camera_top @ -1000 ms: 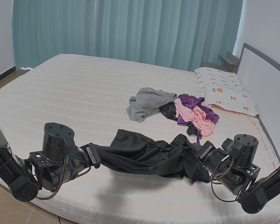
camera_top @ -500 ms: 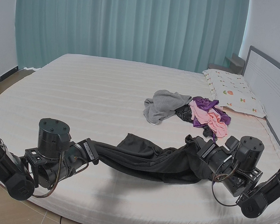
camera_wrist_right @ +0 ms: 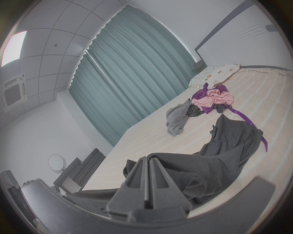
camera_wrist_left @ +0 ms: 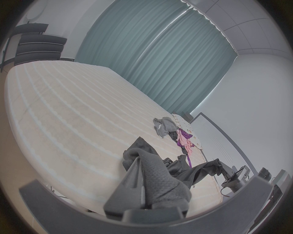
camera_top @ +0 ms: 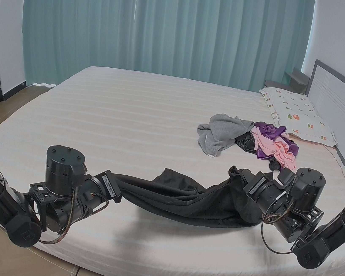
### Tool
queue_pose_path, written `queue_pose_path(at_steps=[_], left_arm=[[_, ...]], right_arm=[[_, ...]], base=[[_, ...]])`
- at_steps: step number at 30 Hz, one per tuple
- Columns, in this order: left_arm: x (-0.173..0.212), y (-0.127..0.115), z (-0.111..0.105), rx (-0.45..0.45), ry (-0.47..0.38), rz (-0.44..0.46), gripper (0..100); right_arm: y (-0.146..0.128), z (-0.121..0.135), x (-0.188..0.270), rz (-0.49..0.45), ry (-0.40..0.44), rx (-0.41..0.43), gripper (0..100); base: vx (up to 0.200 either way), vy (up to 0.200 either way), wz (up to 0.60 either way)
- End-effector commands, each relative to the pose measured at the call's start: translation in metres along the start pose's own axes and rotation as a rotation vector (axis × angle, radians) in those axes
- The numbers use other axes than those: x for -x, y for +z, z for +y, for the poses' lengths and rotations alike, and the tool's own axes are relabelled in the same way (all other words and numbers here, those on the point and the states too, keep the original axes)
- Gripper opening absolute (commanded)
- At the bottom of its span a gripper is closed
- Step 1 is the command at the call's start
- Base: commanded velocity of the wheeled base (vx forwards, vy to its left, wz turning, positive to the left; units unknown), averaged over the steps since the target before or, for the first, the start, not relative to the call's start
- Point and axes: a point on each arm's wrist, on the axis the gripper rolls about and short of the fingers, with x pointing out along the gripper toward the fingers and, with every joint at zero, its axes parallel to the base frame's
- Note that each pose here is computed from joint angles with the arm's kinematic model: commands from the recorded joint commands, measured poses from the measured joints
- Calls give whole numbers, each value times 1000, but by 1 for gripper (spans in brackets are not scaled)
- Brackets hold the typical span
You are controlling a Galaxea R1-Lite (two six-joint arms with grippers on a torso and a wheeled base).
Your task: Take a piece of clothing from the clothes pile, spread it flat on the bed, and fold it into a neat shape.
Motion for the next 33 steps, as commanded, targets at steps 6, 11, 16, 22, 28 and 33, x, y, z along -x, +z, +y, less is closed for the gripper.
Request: queue_pose_path(at_steps=[6, 11, 16, 22, 28, 33], left_arm=[[1, -3, -1, -4, -5, 11, 0], [1, -3, -1, -4, -6, 9, 0], [1, -3, -1, 0, -8, 14, 0], [2, -4, -1, 0, -7, 19, 0], [3, -5, -2, -4, -8, 17, 0], [8, -12, -2, -18, -9, 36, 0]], right_arm=[[-1, 0, 0, 2, 2, -1, 0], [-1, 0, -1, 4, 2, 0, 0], [-1, 1, 0, 4, 4, -2, 0], [-2, 1, -1, 5, 5, -8, 0], [2, 2, 1, -7, 11, -10, 0], [1, -2, 6, 1, -5, -7, 0]], base=[[0, 200, 0], [0, 200, 0], [0, 200, 0], [0, 200, 0], [0, 200, 0], [0, 40, 0]])
